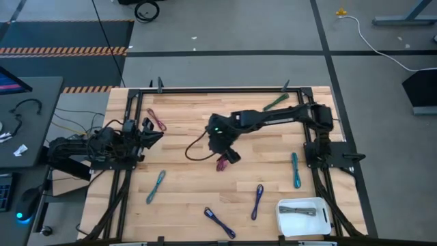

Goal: Pick and place USB-C Cables
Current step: Put the right pink USB cable into the white bin

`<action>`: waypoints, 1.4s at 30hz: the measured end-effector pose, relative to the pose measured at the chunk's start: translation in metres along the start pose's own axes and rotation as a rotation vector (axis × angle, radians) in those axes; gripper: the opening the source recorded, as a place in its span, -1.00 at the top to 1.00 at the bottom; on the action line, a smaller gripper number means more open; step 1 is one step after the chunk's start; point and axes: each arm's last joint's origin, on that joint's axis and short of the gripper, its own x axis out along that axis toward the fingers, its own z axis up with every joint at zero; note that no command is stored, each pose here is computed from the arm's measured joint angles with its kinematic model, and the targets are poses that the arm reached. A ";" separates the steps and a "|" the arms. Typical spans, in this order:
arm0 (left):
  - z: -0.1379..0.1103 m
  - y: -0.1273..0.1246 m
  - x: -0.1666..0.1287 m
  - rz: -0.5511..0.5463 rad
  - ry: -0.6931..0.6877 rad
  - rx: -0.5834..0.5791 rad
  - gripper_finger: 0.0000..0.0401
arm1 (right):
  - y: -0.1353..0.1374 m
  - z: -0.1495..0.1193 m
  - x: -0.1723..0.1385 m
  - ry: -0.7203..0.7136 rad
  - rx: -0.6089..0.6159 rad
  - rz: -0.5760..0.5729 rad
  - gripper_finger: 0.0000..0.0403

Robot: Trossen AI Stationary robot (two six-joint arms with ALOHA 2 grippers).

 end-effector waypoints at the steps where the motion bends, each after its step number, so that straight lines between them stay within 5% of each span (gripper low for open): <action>1: 0.000 0.000 0.000 0.001 0.003 0.000 0.89 | -0.002 -0.001 0.006 0.010 -0.036 0.005 -0.41; 7: -0.002 0.001 0.000 0.006 0.017 0.001 0.88 | -0.008 -0.023 0.037 0.176 -0.190 0.026 -0.41; 17: -0.003 0.001 0.000 0.010 0.030 0.003 0.90 | -0.009 -0.058 0.056 0.401 -0.161 0.048 -0.26; 22: -0.005 0.002 0.000 0.016 0.046 0.004 0.89 | -0.008 -0.071 0.059 0.451 -0.133 0.033 -0.01; 30: -0.005 0.002 0.000 0.016 0.047 0.004 0.88 | -0.005 -0.076 0.053 0.501 0.152 -0.025 0.88; 36: -0.005 0.002 0.000 0.016 0.047 0.004 0.92 | 0.013 -0.053 0.012 0.467 0.508 -0.133 0.89; 42: -0.005 0.002 0.000 0.023 0.046 0.005 0.90 | 0.071 -0.015 -0.043 0.309 0.633 -0.156 0.92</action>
